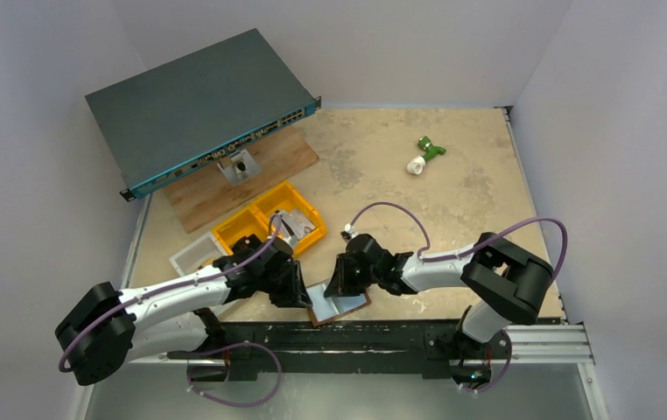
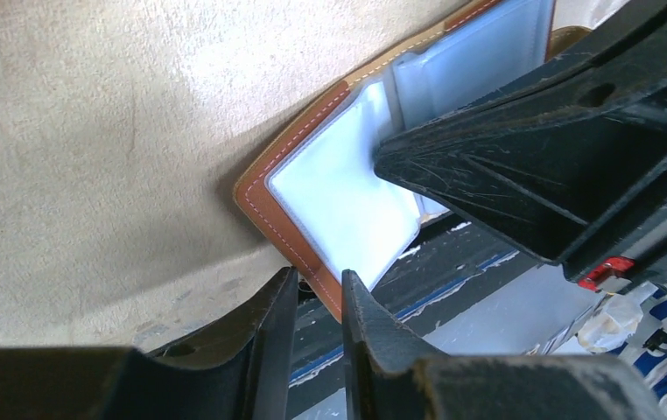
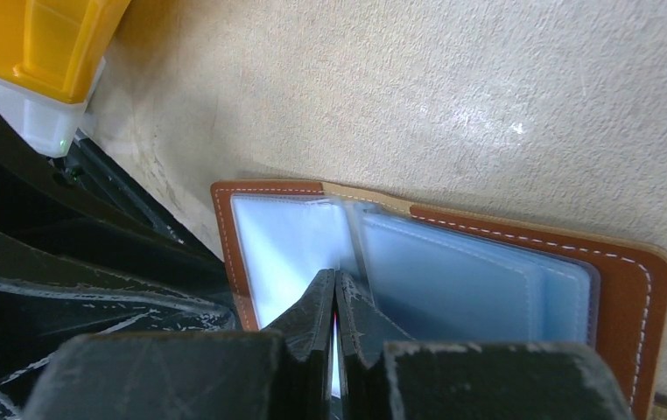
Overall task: Take the credit cards out of the card holder
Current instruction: Close the card holder at the center of the board.
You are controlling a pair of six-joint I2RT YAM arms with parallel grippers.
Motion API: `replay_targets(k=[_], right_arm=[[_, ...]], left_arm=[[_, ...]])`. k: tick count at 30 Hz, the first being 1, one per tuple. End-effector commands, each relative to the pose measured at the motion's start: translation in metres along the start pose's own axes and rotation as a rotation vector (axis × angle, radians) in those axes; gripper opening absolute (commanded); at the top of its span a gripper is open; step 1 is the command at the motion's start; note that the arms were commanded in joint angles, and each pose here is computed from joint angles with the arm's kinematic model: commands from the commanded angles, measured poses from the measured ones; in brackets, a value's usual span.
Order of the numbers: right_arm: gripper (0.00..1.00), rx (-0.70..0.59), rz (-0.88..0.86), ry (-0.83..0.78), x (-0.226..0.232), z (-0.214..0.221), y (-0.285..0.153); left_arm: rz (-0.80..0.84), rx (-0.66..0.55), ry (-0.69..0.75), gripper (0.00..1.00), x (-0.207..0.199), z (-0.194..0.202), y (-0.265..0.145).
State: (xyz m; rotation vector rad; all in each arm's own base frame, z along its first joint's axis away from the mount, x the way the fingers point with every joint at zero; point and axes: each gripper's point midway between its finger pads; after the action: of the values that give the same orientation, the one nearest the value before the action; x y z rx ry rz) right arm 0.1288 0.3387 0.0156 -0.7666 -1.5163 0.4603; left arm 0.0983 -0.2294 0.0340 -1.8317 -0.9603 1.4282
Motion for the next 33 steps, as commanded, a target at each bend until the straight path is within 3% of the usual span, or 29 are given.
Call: replay_targets(k=[1,14,22,33], right_arm=[[0.0,0.01,0.041,0.005,-0.014,0.005,0.002],[0.0,0.008,0.015,0.015,-0.006,0.005,-0.002],[0.0,0.006,-0.053,0.016,0.021,0.001,-0.012],[0.0,-0.099,-0.066,0.029,0.04,-0.017,-0.041]], left_arm=[[0.097,-0.096,0.004,0.22,-0.035,-0.028,-0.013],[0.067,-0.111,-0.001,0.04,-0.039,-0.039,-0.015],[0.007,-0.118,0.011,0.04,-0.039,-0.048,-0.019],[0.023,-0.101,0.055,0.0,-0.06,-0.061,-0.019]])
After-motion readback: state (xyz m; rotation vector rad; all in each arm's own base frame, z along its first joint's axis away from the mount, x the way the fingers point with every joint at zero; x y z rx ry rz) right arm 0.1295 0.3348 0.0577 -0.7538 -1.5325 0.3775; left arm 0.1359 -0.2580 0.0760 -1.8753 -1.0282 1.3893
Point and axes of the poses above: each gripper's point midway between its finger pads, its own y axis out along the fingers, its own x axis along the line the jaws close on, z = x × y, and after that the axes turned 11 degrees about y, right-handed
